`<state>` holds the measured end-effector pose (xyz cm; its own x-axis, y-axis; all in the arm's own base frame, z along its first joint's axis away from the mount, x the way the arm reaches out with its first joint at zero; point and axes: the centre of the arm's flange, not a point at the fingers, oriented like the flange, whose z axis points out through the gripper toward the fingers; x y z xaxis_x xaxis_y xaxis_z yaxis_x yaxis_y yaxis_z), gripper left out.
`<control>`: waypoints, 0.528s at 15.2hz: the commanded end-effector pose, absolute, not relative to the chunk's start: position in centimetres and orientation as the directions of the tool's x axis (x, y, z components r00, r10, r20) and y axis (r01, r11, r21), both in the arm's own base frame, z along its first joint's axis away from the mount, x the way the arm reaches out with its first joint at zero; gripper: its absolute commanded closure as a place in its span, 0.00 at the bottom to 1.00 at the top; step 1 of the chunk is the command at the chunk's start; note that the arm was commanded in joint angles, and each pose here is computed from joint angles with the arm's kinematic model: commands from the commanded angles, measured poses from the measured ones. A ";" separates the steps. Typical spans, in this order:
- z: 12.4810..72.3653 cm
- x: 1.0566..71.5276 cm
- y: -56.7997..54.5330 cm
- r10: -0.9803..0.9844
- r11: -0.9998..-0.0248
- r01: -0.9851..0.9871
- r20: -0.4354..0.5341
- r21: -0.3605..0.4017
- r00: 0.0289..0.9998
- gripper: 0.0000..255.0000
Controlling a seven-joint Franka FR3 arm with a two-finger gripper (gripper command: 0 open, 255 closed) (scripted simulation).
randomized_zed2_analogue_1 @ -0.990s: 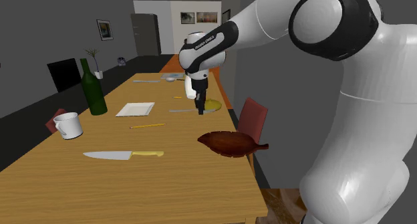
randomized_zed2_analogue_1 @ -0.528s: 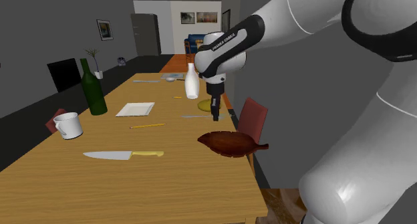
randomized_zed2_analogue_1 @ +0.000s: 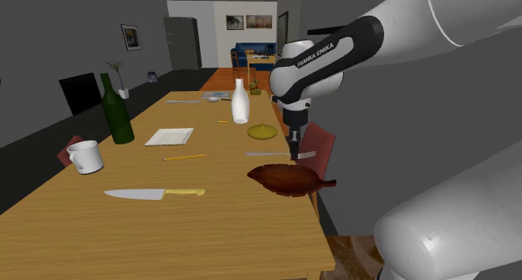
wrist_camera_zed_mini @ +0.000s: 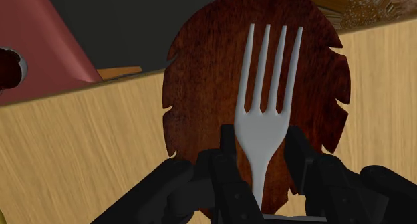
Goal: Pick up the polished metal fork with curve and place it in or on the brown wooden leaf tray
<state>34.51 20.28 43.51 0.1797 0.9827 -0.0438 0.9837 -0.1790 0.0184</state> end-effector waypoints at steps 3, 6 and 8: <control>41.7 34.1 19.8 0.983 -0.179 0.984 -0.043 0.018 0.179 1.00; 40.1 34.1 19.8 0.983 -0.179 0.984 -0.043 0.018 0.179 1.00; 39.1 34.1 19.8 0.983 -0.179 0.984 -0.043 0.018 0.179 1.00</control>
